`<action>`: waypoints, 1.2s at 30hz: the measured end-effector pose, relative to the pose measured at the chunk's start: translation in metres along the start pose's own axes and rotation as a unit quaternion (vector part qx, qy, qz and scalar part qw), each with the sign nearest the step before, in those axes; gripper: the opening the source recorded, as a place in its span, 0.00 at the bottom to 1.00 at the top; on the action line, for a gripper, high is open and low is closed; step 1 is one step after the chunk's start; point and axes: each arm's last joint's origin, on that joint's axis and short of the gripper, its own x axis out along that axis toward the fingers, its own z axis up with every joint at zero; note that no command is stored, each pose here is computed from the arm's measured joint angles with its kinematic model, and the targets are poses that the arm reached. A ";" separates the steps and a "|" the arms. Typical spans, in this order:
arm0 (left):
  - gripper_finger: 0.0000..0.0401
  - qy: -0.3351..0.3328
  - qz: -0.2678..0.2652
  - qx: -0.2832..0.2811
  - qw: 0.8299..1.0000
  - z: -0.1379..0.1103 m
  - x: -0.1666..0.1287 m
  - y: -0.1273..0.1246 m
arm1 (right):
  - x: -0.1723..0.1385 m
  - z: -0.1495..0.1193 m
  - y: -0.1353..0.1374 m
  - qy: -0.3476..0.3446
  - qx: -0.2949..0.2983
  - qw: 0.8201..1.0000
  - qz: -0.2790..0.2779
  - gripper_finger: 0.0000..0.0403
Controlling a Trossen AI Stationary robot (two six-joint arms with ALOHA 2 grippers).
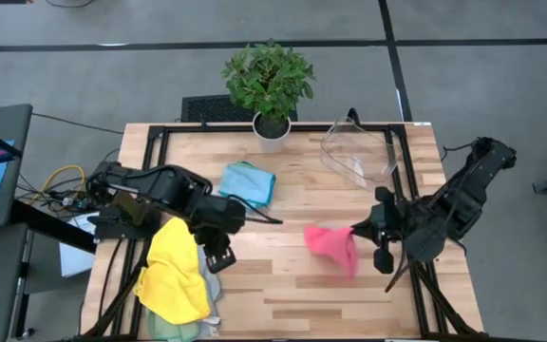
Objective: Fold microfiber towels
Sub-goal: Fold the pink microfiber towel
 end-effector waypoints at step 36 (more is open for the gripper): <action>0.62 -0.352 0.023 0.009 0.936 0.044 0.180 0.022 | 0.057 0.034 -0.010 -0.069 0.129 0.987 -0.067 0.03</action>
